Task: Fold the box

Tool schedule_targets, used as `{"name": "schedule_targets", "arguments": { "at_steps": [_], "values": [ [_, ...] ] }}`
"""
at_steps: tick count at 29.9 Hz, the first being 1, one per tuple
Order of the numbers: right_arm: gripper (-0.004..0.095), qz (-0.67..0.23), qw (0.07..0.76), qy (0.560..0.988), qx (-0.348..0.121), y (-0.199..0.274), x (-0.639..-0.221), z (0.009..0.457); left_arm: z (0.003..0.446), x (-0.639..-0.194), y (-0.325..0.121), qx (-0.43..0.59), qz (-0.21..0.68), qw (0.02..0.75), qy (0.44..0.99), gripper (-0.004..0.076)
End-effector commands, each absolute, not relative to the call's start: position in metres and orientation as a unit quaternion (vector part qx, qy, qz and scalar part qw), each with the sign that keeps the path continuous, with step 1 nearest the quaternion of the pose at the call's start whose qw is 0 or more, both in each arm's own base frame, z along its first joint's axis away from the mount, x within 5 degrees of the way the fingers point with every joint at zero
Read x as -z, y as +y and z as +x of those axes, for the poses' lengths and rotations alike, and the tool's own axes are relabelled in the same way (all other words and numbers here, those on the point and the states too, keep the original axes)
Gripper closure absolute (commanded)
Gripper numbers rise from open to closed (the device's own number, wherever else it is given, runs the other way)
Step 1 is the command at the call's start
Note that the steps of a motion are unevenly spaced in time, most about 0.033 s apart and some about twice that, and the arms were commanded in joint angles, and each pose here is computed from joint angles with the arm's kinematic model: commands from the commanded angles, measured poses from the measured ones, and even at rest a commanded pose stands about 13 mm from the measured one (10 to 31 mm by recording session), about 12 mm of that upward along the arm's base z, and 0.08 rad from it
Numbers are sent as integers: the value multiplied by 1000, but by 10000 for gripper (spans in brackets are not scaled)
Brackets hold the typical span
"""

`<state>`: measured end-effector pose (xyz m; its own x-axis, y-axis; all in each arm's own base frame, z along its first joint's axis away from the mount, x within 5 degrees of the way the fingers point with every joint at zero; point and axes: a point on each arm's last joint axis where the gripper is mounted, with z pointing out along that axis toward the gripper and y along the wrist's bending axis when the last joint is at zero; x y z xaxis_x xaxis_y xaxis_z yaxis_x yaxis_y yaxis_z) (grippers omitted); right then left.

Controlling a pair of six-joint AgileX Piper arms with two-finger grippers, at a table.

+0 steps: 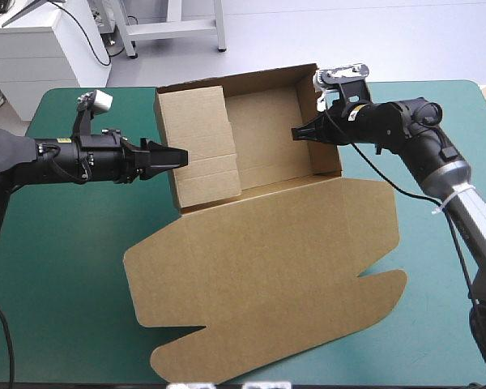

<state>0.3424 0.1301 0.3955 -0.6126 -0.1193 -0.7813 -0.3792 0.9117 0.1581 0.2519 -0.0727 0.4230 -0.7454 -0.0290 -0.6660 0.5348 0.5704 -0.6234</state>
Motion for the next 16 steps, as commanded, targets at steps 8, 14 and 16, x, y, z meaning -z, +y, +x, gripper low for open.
{"name": "schedule_targets", "arguments": {
  "at_steps": [8,14,16],
  "values": [
    [921,-132,468,847,-215,152,-425,327,245,-422,-96,333,123,324,877,191],
    [921,-132,459,848,-232,164,-425,321,249,-421,-110,284,77,355,887,195],
    [922,-126,452,850,-238,165,-424,320,250,-423,-114,285,68,368,882,195]
  ]
}}
